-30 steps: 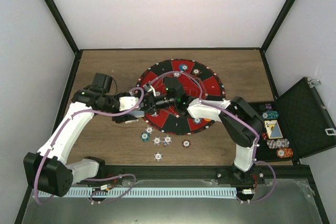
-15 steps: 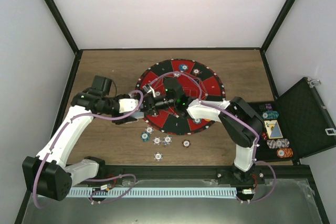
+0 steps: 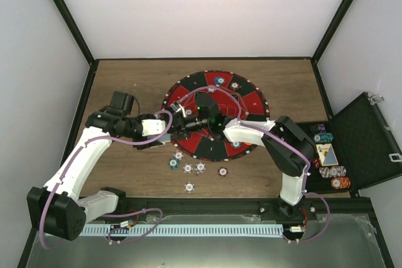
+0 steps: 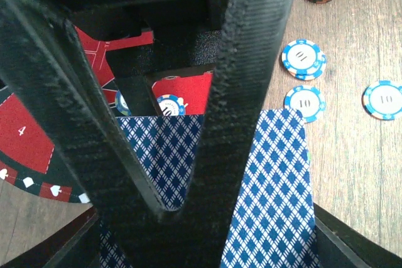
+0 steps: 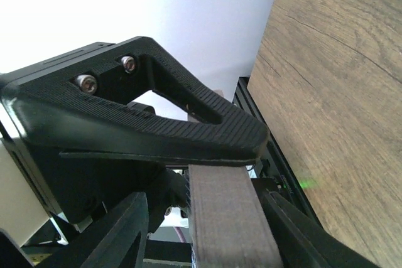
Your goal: Distribute texas hold em gaming equipment
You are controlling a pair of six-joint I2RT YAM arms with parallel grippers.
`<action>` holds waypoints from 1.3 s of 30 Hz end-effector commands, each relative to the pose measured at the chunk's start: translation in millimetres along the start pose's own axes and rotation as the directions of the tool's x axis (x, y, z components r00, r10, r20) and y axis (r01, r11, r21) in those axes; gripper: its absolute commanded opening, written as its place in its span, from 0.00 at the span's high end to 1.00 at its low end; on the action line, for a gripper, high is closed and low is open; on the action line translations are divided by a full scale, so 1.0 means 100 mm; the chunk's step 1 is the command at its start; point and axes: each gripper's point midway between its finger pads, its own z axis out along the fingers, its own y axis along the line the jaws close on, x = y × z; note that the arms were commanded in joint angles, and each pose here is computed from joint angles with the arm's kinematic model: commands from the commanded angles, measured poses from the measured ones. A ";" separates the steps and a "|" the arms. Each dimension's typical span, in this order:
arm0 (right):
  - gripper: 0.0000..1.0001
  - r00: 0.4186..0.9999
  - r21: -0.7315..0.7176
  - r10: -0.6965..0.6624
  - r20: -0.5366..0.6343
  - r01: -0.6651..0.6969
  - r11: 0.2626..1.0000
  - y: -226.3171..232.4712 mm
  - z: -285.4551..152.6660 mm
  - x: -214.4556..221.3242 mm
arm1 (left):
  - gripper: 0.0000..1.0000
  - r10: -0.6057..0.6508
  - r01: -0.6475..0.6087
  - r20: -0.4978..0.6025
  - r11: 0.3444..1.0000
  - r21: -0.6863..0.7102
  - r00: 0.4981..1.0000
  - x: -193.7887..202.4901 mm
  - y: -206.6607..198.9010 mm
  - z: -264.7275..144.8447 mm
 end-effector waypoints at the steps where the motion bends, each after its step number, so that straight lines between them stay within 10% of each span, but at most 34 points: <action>1: 0.46 0.998 -0.028 -0.053 -0.015 0.052 0.998 0.20 -0.01 0.05 | 0.96 0.026 -0.026 0.000 1.000 0.015 1.000 0.01 -0.05 0.00; 39: 0.46 0.999 0.142 -0.035 -0.011 0.036 0.989 -0.30 -0.27 0.04 | 0.96 0.007 -0.008 0.034 1.000 0.008 0.999 -0.17 0.00 -0.16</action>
